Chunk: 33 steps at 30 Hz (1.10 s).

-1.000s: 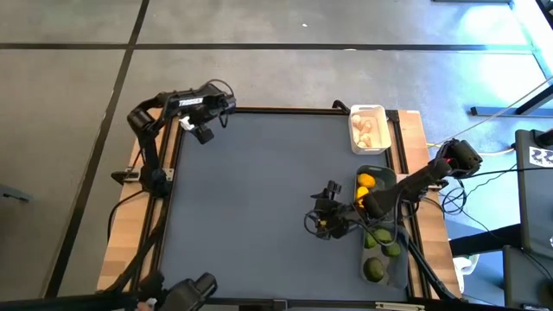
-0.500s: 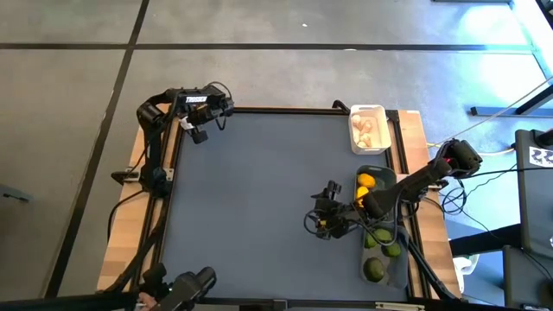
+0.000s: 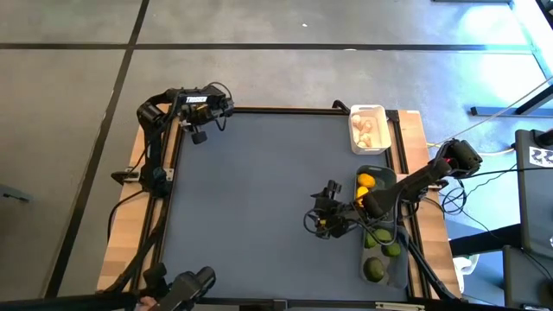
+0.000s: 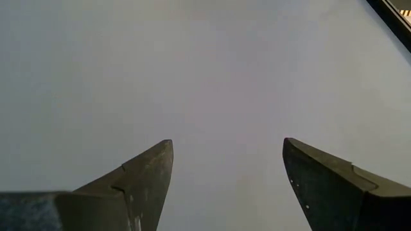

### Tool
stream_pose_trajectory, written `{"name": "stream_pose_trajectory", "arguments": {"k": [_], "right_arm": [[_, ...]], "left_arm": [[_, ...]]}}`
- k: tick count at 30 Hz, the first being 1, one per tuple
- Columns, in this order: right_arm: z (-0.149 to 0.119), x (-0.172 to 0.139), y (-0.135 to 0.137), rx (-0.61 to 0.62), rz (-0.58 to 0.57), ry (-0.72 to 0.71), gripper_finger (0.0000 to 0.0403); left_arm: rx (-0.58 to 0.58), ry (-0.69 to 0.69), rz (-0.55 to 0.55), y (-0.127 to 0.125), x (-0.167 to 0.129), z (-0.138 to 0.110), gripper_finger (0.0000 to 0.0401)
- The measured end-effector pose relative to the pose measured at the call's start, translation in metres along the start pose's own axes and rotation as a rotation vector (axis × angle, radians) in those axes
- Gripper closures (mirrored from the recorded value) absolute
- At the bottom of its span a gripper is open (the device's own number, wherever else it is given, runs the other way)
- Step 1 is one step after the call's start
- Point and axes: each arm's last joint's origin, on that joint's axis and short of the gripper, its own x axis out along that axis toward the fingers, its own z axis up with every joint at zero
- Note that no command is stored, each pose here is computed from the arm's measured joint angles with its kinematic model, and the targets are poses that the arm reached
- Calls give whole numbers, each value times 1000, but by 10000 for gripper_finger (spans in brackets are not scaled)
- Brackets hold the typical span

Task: Sort produce into baskets
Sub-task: Put the white garlic into the white bin

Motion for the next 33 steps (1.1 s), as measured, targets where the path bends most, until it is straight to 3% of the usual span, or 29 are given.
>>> {"name": "stream_pose_trajectory", "arguments": {"k": [7,15,21,33], "right_arm": [[0,0,0,0,3,1,111],[0,0,0,0,3,0,111],[0,-2,1,2,48,19,111],[6,-23,-9,22,163,40,111]], "left_arm": [[13,-13,9,-2,-6,-3,389],[10,-110,66,-9,-39,-25,394],[-14,-300,130,-26,-84,-60,388],[-62,-742,53,-83,-150,-133,384]]}}
